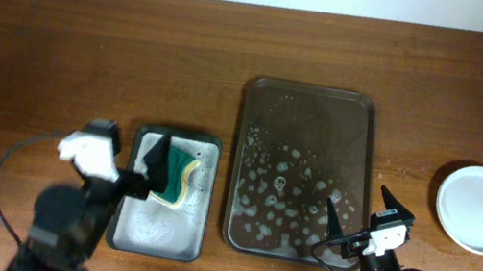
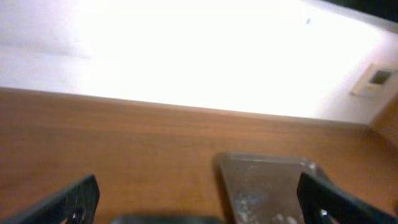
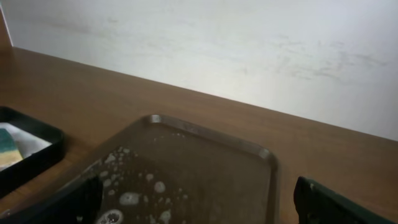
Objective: Clean dirty plates on tray and stack at the side
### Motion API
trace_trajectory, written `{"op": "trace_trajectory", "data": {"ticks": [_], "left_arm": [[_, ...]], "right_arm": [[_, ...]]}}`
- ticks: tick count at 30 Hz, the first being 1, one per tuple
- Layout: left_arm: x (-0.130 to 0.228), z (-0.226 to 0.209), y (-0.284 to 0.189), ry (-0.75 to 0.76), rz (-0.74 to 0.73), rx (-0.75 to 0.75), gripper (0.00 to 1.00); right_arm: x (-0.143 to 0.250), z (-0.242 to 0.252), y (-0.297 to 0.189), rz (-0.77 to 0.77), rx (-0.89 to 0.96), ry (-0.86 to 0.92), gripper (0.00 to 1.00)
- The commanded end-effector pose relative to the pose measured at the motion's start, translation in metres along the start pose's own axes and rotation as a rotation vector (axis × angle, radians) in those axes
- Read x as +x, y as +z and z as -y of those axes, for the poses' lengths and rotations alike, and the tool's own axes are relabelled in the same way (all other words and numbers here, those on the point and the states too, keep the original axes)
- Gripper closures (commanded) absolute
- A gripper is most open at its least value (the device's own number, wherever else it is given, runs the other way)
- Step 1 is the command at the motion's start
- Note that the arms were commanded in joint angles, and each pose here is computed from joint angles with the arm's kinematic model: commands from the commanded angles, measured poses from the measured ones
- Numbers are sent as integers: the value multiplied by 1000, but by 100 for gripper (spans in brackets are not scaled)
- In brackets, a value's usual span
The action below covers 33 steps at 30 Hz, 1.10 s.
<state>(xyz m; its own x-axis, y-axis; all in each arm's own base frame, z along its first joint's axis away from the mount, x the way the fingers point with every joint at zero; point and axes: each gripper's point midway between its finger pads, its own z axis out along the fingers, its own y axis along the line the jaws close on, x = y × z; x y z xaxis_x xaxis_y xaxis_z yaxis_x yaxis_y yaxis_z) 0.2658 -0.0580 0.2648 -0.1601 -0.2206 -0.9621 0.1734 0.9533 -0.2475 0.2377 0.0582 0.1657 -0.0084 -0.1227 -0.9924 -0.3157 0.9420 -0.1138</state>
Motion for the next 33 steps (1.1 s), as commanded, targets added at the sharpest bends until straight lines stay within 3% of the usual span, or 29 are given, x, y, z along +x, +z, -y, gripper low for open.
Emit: {"op": "trace_trajectory", "data": {"ticks": [1, 6, 9, 23, 33], "left_arm": [[9, -19, -18, 20, 148, -26, 0], [22, -31, -34, 22, 294, -33, 0], [42, -38, -25, 22, 304, -38, 0], [100, -58, -15, 13, 65, -123, 0], [100, -58, -15, 12, 63, -123, 0]], "right_arm": [[3, 0, 0, -3, 2, 12, 1], [3, 0, 0, -3, 2, 12, 1], [3, 0, 0, -3, 2, 12, 1], [3, -1, 0, -2, 1, 12, 1], [3, -1, 0, -2, 1, 12, 1]]}}
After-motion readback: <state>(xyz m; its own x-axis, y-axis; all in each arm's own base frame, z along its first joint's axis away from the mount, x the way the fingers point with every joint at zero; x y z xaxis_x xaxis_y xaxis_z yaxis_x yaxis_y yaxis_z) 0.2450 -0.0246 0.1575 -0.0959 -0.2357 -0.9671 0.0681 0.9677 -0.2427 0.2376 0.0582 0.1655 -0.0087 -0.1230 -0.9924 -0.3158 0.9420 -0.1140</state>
